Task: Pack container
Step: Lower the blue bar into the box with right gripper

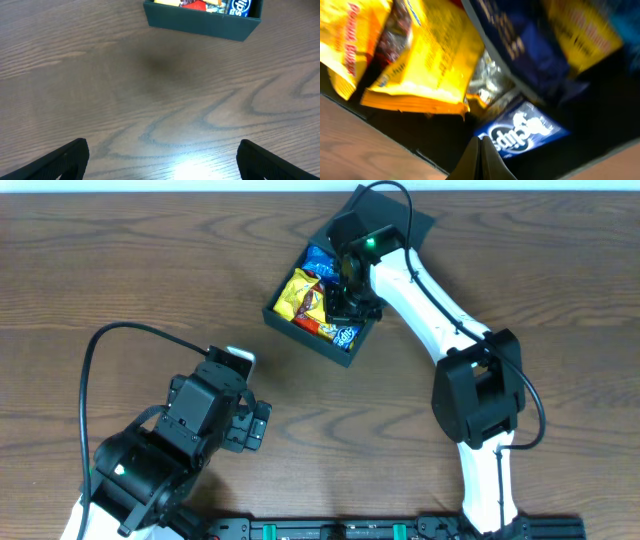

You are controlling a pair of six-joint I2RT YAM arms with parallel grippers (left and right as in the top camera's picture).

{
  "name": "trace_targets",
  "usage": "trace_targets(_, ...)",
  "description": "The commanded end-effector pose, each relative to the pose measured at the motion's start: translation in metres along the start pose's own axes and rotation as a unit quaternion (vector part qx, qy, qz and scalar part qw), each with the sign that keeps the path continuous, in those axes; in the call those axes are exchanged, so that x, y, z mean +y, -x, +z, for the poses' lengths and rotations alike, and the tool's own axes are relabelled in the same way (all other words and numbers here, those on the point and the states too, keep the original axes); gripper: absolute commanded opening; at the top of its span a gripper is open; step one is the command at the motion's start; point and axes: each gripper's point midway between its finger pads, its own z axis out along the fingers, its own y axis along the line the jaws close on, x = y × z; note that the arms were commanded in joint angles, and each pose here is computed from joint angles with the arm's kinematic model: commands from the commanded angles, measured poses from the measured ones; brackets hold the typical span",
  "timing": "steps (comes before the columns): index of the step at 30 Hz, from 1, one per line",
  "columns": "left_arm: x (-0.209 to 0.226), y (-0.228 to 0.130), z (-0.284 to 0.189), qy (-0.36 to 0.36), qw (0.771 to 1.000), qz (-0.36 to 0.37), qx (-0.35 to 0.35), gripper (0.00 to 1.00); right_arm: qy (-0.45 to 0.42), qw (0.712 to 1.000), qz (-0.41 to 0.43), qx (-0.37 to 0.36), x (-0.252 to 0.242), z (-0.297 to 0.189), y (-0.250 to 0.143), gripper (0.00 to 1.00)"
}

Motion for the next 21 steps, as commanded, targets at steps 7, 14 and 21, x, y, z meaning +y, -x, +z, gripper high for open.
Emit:
trace_targets(7,0.001,0.000,0.000,0.002,1.000,0.006,0.000,0.95,-0.019,0.997,0.048,0.053,-0.011,0.012,-0.028,0.02)
trace_targets(14,0.001,0.000,0.000,0.002,1.000,0.006,0.000,0.95,-0.053,0.994,0.053,0.081,-0.031,0.019,-0.043,0.02)
trace_targets(21,0.001,0.000,0.000,0.002,1.000,0.006,0.000,0.95,-0.181,0.981,0.053,0.055,-0.089,0.005,-0.035,0.02)
